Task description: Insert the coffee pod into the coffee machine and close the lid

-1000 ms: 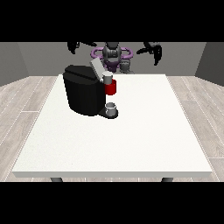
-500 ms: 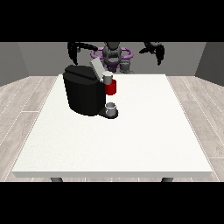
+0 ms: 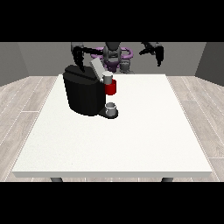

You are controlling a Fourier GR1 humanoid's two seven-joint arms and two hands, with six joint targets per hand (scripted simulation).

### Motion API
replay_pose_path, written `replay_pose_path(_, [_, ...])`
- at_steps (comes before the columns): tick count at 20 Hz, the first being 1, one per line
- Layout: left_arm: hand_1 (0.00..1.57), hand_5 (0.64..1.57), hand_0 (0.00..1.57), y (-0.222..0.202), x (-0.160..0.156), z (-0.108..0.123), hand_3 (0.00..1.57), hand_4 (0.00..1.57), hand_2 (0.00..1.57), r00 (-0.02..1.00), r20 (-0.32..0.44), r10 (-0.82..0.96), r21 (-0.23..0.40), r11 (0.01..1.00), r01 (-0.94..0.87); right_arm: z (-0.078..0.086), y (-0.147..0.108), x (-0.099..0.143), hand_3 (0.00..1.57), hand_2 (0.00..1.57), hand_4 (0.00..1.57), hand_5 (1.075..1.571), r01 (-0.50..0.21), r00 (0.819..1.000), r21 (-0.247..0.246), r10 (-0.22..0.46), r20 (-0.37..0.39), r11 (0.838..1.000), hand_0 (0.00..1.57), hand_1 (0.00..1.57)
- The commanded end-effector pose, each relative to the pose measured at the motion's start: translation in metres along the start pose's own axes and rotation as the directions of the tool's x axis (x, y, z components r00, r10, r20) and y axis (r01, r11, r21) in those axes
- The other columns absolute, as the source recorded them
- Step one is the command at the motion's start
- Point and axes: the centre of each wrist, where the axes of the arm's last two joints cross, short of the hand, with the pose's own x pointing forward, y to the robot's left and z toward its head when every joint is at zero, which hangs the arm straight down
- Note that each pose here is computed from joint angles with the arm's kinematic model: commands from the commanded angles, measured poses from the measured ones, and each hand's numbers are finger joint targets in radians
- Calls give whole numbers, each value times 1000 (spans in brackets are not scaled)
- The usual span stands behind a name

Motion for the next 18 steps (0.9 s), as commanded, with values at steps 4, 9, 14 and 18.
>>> replay_pose_path(4, [0, 1571, 0, 17, 13, 21, 0, 374, 0, 999, 47, -20, 22, 1000, 19, -11, 15, 5, 0, 0, 0, 1571, -42, 999, 54, 41, 19, 998, 0, 0])
replay_pose_path(9, [0, 1571, 0, 29, 14, 27, 0, 336, 0, 999, 39, -24, 69, 997, 21, -18, 40, 21, 0, 0, 0, 1571, -60, 996, 94, 53, 77, 994, 0, 0])
replay_pose_path(14, [0, 1571, 0, 14, 20, 24, 0, 299, 0, 996, 49, -78, 120, 990, 71, -23, 37, 30, 0, 0, 163, 1571, -78, 992, 121, 65, 110, 990, 0, 0])
replay_pose_path(18, [0, 1571, 0, 23, 11, 32, 0, 348, 0, 997, 24, -75, 94, 993, 72, -31, 58, 57, 0, 0, 161, 1571, -131, 985, 160, 109, 137, 978, 0, 0])
